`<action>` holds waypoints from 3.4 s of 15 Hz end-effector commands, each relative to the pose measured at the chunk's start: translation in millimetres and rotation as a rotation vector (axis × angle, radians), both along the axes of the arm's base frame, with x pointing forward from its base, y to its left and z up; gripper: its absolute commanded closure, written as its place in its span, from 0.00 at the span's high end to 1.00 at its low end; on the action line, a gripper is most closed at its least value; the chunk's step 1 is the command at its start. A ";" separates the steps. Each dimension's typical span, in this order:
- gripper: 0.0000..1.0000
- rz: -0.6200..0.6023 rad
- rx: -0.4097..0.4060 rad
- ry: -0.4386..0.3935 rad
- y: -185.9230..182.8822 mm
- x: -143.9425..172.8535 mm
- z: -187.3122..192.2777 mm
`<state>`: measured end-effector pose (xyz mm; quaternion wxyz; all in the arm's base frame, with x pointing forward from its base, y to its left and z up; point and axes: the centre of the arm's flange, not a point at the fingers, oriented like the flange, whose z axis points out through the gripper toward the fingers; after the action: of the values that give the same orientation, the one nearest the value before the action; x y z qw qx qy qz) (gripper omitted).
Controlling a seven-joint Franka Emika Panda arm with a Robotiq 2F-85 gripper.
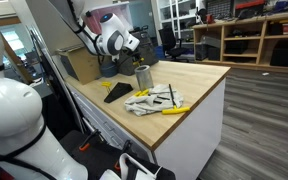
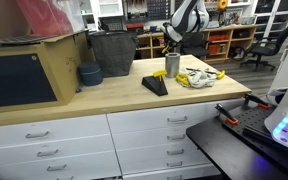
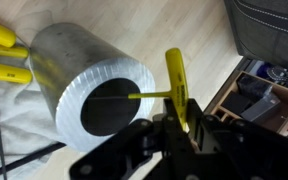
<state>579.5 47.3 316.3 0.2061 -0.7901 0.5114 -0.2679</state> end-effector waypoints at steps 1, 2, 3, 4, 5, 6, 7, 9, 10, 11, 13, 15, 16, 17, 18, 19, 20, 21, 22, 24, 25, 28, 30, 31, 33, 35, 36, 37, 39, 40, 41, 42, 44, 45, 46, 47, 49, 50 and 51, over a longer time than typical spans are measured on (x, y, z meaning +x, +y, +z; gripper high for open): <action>0.04 -0.005 0.020 -0.051 -20.3 -37.0 8.8; 0.04 -0.004 0.026 -0.061 -21.4 -40.4 7.3; 0.04 -0.005 0.030 -0.069 -22.1 -43.9 5.7; 0.29 0.000 0.033 -0.076 -22.6 -46.8 4.7; 0.44 0.004 0.034 -0.081 -23.3 -50.4 3.6; 0.50 0.007 0.031 -0.079 -24.1 -55.6 1.3; 0.58 0.015 0.028 -0.078 -24.7 -60.6 -0.5; 0.72 0.027 0.021 -0.079 -26.4 -69.5 -4.0; 0.80 0.033 0.019 -0.079 -27.4 -72.6 -6.2; 0.87 0.038 0.017 -0.077 -27.4 -76.4 -7.0; 0.99 0.056 0.018 -0.049 -26.7 -82.5 -5.3; 1.00 0.094 0.025 0.026 -22.0 -85.2 3.3; 1.00 0.109 0.024 0.064 -17.5 -85.5 8.5; 1.00 0.159 0.027 0.137 -11.6 -83.6 16.1; 1.00 0.199 0.017 0.188 -4.0 -81.6 22.6; 1.00 0.245 0.008 0.231 6.2 -80.6 32.3; 1.00 0.275 -0.012 0.283 15.6 -79.0 38.5; 1.00 0.309 -0.038 0.330 25.4 -77.5 47.2; 1.00 0.343 -0.063 0.376 31.4 -75.0 54.4; 1.00 0.423 -0.113 0.454 35.5 -73.6 62.7; 1.00 0.460 -0.146 0.486 33.8 -73.4 68.3; 1.00 0.550 -0.250 0.583 25.3 -70.8 86.3; 1.00 0.608 -0.322 0.638 17.0 -66.9 103.2; 1.00 0.633 -0.362 0.666 14.7 -67.9 115.0; 1.00 0.670 -0.448 0.710 7.5 -69.9 133.0; 1.00 0.691 -0.508 0.732 4.4 -70.6 141.8; 1.00 0.704 -0.533 0.740 4.1 -69.9 143.0; 1.00 0.715 -0.546 0.740 3.8 -67.7 141.1; 1.00 0.719 -0.505 0.716 7.5 -71.0 139.4; 1.00 0.689 -0.521 0.719 6.2 -73.0 135.7; 1.00 0.692 -0.519 0.718 7.3 -73.0 135.4; 1.00 0.694 -0.518 0.718 8.2 -73.1 135.2; 1.00 0.695 -0.518 0.717 8.6 -73.1 135.1; 1.00 0.715 -0.528 0.727 16.9 -73.3 121.9; 1.00 0.725 -0.531 0.741 21.4 -70.8 113.2; 1.00 0.744 -0.543 0.749 25.5 -67.8 103.5; 1.00 0.766 -0.561 0.748 28.4 -59.8 88.1; 1.00 0.785 -0.565 0.744 27.3 -53.7 82.2; 1.00 0.775 -0.563 0.742 24.5 -46.7 75.1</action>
<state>512.8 77.3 408.9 -0.1183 -0.9831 0.1397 0.0015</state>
